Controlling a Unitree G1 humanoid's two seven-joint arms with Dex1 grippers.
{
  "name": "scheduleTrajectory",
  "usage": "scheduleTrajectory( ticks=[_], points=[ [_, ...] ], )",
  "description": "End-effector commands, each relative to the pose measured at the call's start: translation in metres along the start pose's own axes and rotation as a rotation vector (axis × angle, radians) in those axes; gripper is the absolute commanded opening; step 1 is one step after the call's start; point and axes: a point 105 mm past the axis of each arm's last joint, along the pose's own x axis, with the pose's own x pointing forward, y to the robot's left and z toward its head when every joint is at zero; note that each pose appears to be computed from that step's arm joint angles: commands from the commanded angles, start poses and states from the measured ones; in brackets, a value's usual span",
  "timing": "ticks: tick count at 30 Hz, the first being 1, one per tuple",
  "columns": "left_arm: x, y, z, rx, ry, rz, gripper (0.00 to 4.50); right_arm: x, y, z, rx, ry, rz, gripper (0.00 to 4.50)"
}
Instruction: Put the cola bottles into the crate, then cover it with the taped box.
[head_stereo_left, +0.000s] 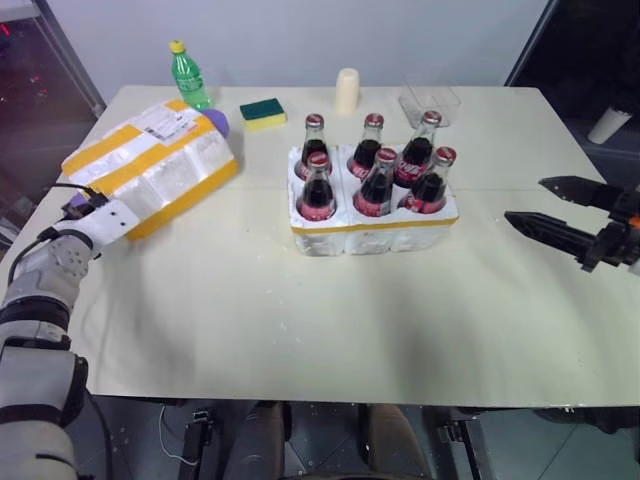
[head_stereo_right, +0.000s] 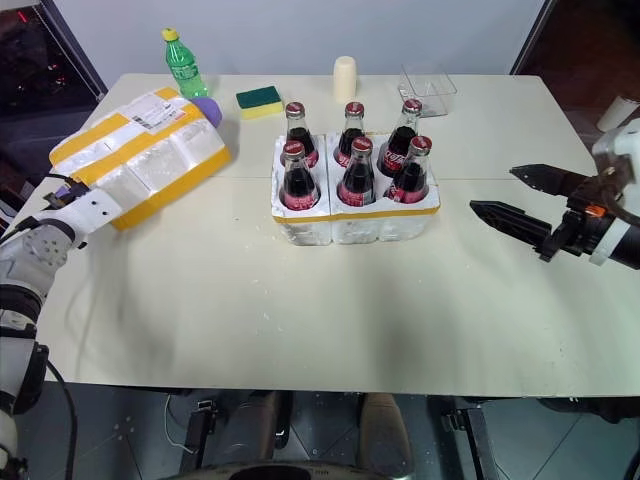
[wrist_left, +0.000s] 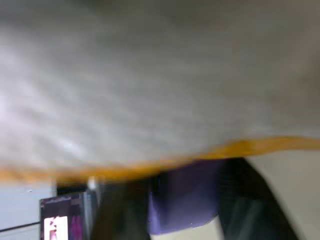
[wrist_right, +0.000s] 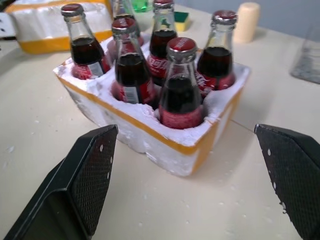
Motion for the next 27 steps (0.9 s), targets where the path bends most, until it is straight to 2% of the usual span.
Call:
scheduleTrajectory(
  ticks=[1,3,8,12,16,21,24,27],
  points=[
    [0.000,-0.006,-0.002,0.012,0.006,-0.032,0.37,-0.008,-0.001,0.011,-0.049,-0.034,-0.027,4.50],
    [0.000,0.006,0.006,0.006,-0.022,-0.002,0.36,-0.009,-0.002,0.009,-0.027,-0.026,-0.024,4.50],
    [-0.006,0.067,0.059,-0.117,-0.213,0.126,0.36,-0.012,-0.010,0.000,-0.038,0.020,-0.064,4.50],
    [-0.021,0.096,0.102,-0.147,-0.356,0.144,0.36,-0.009,-0.012,0.000,-0.032,0.014,-0.068,4.50],
    [-0.056,0.130,0.185,-0.159,-0.594,0.143,0.36,-0.003,-0.010,-0.007,-0.029,0.020,-0.062,4.50],
    [-0.102,0.128,0.252,-0.098,-0.793,0.053,0.36,0.001,-0.010,-0.011,-0.024,0.023,-0.061,4.50],
    [-0.125,0.119,0.276,-0.029,-0.860,-0.022,0.36,0.002,-0.008,-0.014,-0.015,0.019,-0.063,4.50],
    [-0.143,0.105,0.288,0.064,-0.897,-0.103,0.36,0.003,-0.008,-0.016,-0.007,0.013,-0.071,4.50]
  ],
)
